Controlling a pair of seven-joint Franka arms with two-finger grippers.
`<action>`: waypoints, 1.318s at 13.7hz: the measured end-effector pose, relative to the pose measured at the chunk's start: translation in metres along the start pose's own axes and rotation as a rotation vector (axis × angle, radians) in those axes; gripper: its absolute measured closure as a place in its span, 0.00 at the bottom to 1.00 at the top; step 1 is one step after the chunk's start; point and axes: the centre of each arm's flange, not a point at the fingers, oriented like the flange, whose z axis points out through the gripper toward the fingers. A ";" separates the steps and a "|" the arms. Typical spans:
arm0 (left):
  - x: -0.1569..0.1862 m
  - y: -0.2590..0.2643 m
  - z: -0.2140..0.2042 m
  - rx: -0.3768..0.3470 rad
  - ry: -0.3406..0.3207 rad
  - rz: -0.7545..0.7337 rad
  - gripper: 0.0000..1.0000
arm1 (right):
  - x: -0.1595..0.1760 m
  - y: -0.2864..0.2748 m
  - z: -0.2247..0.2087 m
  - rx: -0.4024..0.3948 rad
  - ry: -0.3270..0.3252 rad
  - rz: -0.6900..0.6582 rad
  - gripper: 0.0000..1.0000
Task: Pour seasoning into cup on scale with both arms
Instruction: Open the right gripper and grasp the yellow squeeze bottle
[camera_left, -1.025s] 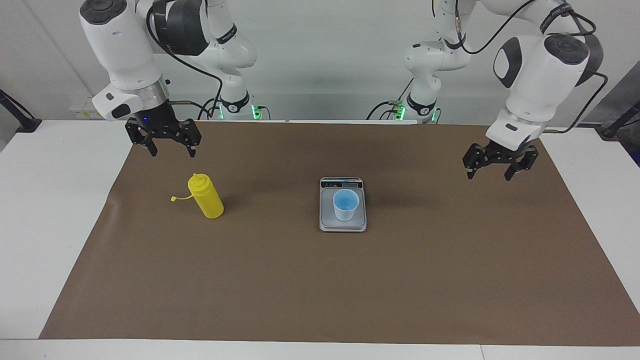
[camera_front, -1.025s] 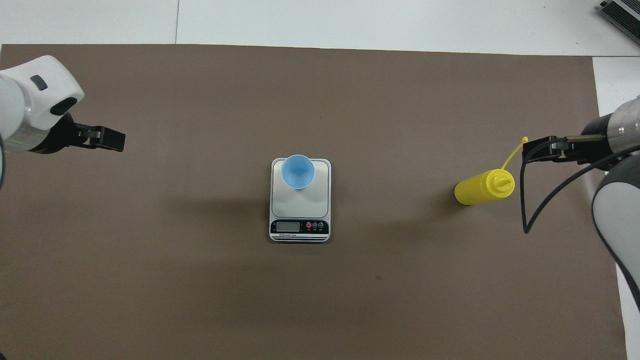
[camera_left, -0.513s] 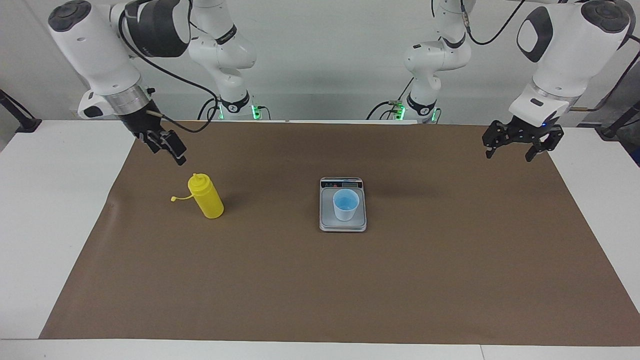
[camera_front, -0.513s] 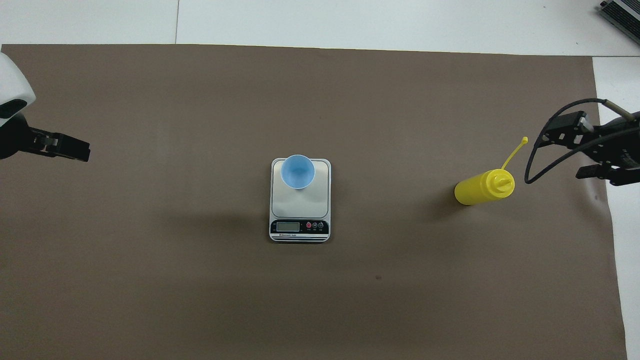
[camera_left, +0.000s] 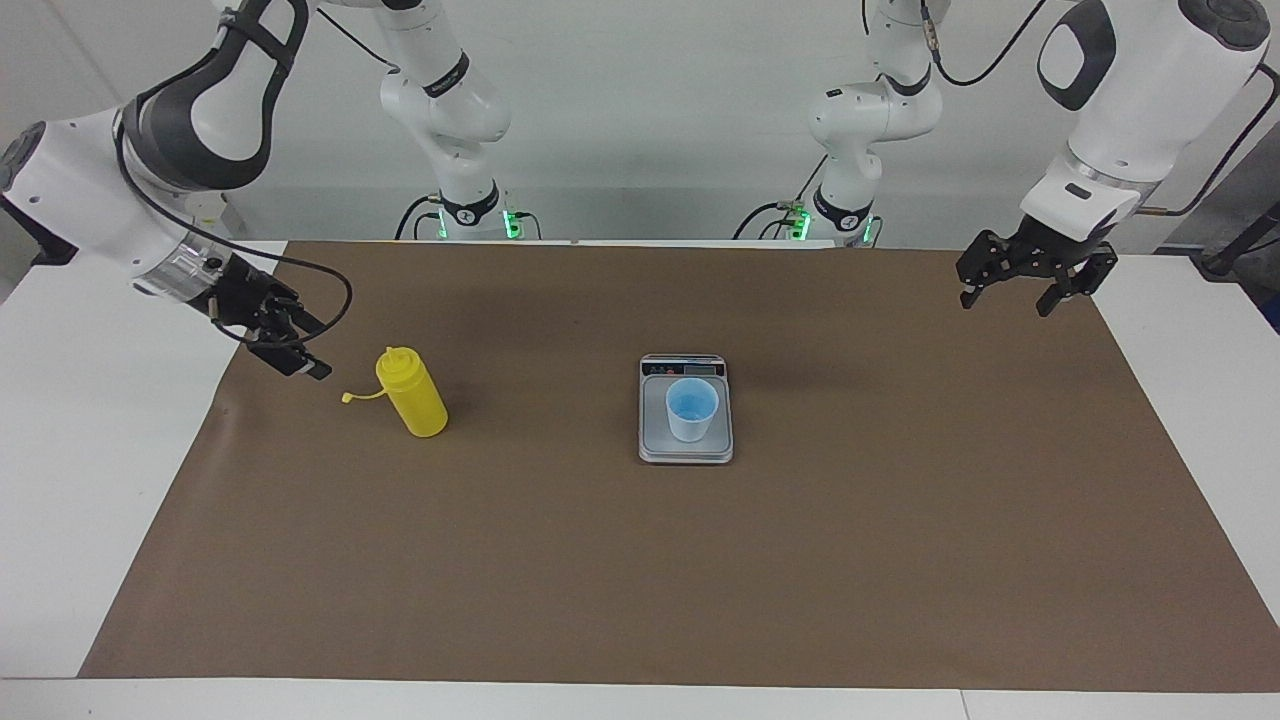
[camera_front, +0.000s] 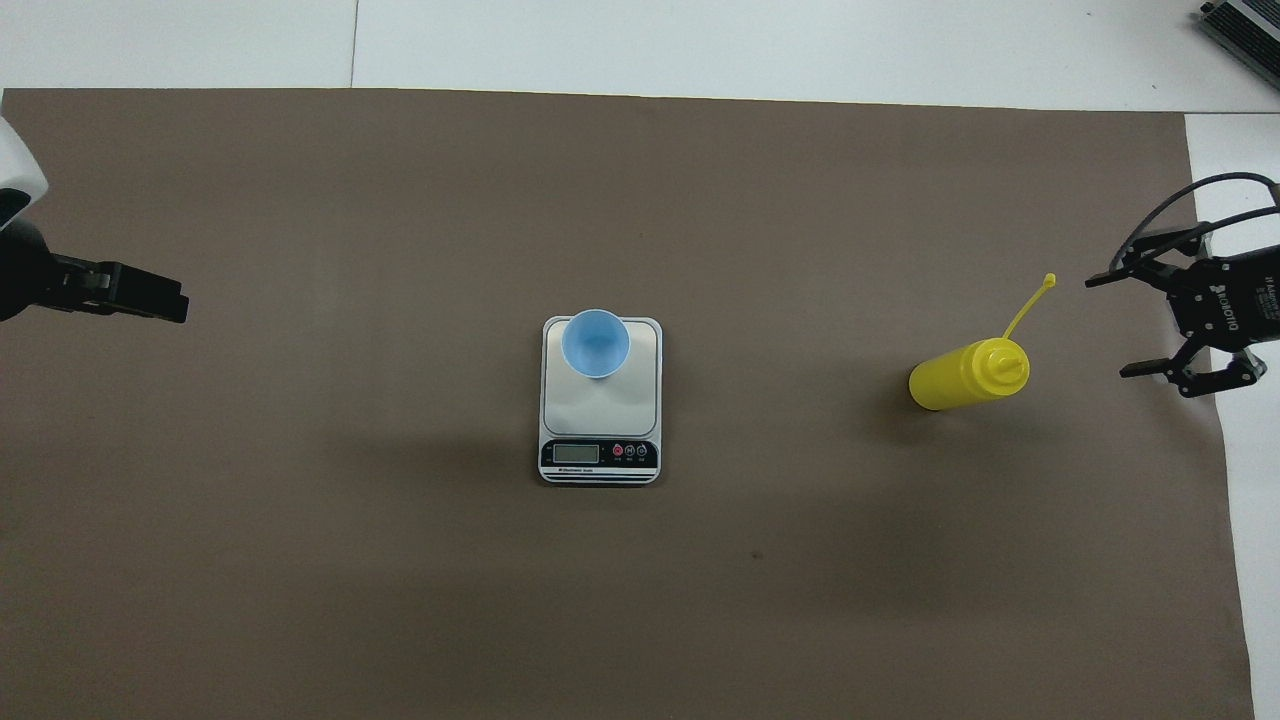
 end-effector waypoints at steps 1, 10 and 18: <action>-0.001 0.000 -0.001 0.000 -0.001 -0.005 0.00 | 0.012 0.004 0.008 0.008 -0.035 0.048 0.00; -0.007 -0.002 -0.002 -0.001 -0.047 -0.022 0.00 | 0.076 0.031 0.103 -0.026 -0.283 0.384 0.00; -0.006 -0.001 -0.004 0.000 -0.039 -0.027 0.00 | 0.077 0.054 0.170 0.069 -0.445 0.396 0.00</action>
